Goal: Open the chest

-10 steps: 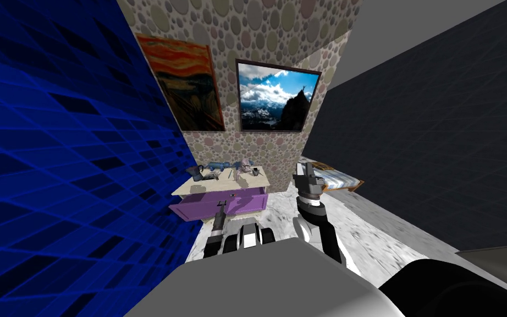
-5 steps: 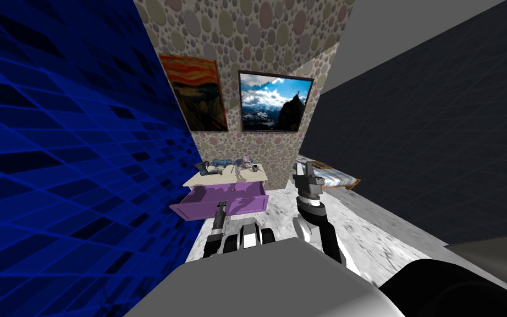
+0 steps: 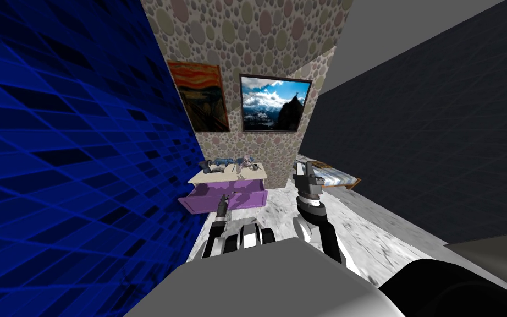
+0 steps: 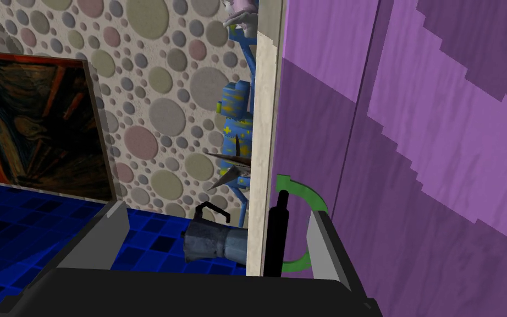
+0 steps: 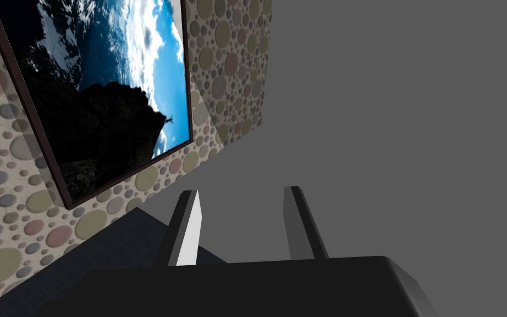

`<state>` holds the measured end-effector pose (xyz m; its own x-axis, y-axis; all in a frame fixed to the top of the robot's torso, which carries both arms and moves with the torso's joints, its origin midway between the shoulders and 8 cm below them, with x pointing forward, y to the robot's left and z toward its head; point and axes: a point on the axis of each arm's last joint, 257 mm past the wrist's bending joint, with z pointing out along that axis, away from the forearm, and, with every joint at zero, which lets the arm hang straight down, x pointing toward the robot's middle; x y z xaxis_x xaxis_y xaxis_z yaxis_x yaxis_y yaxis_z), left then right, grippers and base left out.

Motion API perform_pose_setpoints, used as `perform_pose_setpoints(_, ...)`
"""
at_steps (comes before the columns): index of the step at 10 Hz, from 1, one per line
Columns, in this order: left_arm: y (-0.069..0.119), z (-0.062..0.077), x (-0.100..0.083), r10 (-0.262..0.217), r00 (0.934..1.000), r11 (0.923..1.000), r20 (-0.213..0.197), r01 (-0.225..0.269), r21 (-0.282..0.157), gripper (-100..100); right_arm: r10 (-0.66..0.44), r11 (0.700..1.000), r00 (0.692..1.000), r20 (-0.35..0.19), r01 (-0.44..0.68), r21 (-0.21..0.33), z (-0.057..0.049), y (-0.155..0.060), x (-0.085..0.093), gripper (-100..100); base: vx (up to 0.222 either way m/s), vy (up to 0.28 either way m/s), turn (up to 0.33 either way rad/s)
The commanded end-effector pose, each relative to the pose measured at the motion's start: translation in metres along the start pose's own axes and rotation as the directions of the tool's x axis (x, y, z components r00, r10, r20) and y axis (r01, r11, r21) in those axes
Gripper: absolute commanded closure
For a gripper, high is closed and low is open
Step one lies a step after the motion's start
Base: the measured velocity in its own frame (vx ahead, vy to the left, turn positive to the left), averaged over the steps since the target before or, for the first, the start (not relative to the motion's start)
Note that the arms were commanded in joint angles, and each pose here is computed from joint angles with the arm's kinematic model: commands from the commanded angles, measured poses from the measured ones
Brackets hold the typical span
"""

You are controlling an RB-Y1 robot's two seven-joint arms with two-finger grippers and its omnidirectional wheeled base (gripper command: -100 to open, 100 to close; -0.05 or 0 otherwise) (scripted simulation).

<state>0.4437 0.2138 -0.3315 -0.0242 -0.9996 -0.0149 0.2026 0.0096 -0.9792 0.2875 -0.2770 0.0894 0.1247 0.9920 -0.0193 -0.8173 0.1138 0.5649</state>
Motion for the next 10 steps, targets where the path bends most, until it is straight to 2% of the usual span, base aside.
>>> perform_pose_setpoints(1,-0.011,0.028,0.003,-0.003,1.0,1.0,-0.007,0.003,0.002,-100,0.0,1.0,1.0,0.0,0.0,0.0,0.0,0.0,0.0,0,-0.091,0.016,0.024)
perform_pose_setpoints(2,-0.01,0.028,0.003,-0.003,1.0,1.0,-0.007,0.003,-0.004,-100,0.0,1.0,1.0,0.0,0.0,0.0,0.0,0.0,0.0,0,-0.062,0.002,0.004)
perform_pose_setpoints(4,-0.019,0.049,0.006,-0.005,0.9999,1.0,-0.012,0.005,-0.002,-100,0.0,1.0,1.0,0.0,0.0,0.0,0.0,0.0,0.0,0,-0.065,-0.003,0.024)
perform_pose_setpoints(5,-0.01,0.039,0.004,-0.006,0.9999,0.9999,-0.009,0.005,-0.016,-100,0.0,1.0,1.0,0.0,0.0,0.0,0.0,0.0,0.0,0,-0.026,0.001,0.003)
perform_pose_setpoints(6,-0.009,0.039,0.005,-0.005,1.0,0.9997,-0.008,0.005,-0.023,0,0.0,1.0,1.0,0.0,0.0,0.0,0.0,0.0,0.0,0,0.0,0.0,0.0)
perform_pose_setpoints(10,-0.005,0.036,0.004,-0.005,1.0,0.9994,-0.007,0.005,-0.034,0,0.0,1.0,1.0,0.0,0.0,0.0,0.0,0.0,0.0,0,0.0,0.0,0.0)
